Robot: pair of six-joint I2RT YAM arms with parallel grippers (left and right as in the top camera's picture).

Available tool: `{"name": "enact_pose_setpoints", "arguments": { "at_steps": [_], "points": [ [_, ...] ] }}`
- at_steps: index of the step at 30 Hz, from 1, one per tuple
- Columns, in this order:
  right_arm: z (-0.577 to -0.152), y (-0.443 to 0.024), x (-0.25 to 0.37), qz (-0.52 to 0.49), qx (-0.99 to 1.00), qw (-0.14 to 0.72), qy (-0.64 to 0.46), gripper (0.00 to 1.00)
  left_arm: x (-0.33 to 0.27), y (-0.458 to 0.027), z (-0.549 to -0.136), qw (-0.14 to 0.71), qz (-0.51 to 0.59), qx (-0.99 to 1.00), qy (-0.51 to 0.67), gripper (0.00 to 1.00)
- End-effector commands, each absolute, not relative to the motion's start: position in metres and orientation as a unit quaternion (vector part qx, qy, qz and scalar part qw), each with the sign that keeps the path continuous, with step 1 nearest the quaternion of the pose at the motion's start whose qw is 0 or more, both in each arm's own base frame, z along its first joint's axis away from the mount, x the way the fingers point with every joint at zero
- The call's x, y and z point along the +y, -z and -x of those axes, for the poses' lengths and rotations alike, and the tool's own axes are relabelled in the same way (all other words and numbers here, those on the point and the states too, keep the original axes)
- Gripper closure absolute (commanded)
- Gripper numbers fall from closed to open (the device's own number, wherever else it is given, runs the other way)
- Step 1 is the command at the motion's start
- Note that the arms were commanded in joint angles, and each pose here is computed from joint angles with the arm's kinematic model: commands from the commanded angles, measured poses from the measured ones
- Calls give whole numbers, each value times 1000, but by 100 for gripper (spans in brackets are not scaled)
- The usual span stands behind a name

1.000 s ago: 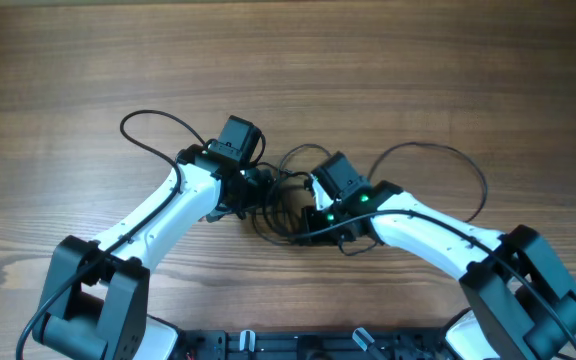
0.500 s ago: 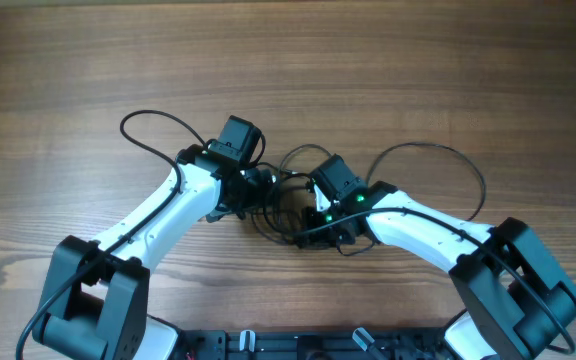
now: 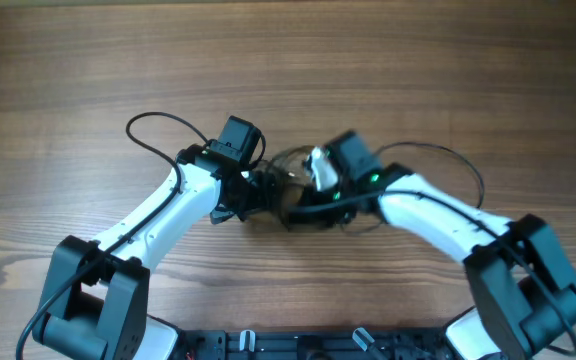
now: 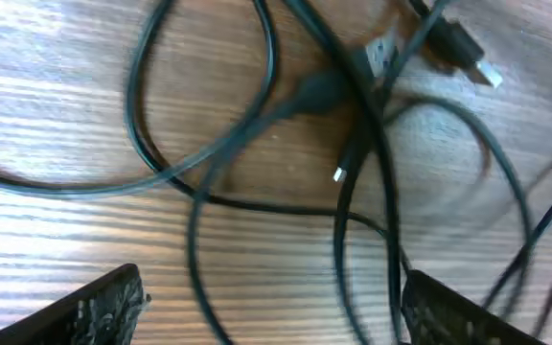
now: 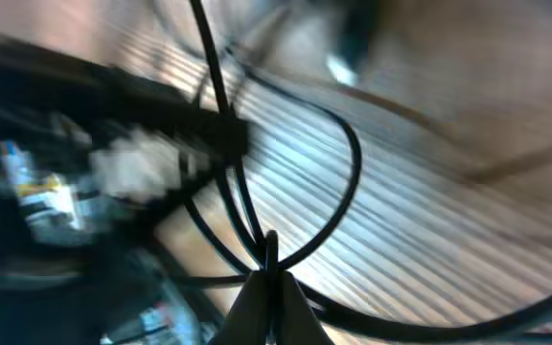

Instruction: Untangle cables

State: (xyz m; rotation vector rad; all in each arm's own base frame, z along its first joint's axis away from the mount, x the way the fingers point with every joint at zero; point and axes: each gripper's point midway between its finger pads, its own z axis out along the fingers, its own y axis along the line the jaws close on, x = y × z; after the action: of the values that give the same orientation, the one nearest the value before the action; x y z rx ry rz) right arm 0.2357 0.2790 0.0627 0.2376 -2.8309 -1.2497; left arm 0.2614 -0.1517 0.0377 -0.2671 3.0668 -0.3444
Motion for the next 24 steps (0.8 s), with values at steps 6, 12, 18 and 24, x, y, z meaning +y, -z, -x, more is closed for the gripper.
{"name": "enact_pose_setpoints", "arguments": {
  "at_steps": [6,12,18,24],
  "points": [
    [-276,-142,262,-89,-869,-56,483,96,-166,-77,-285,7,45,934,353,9],
    [-273,-144,264,-92,-864,-49,493,96,-145,-124,-319,71,60,870,484,0],
    [-283,-154,269,-52,-857,-47,511,96,-150,-162,-313,98,2,817,568,2],
    [-300,-178,280,-1,-833,-45,552,96,-170,-161,-296,65,-21,817,572,34]
  ]
}}
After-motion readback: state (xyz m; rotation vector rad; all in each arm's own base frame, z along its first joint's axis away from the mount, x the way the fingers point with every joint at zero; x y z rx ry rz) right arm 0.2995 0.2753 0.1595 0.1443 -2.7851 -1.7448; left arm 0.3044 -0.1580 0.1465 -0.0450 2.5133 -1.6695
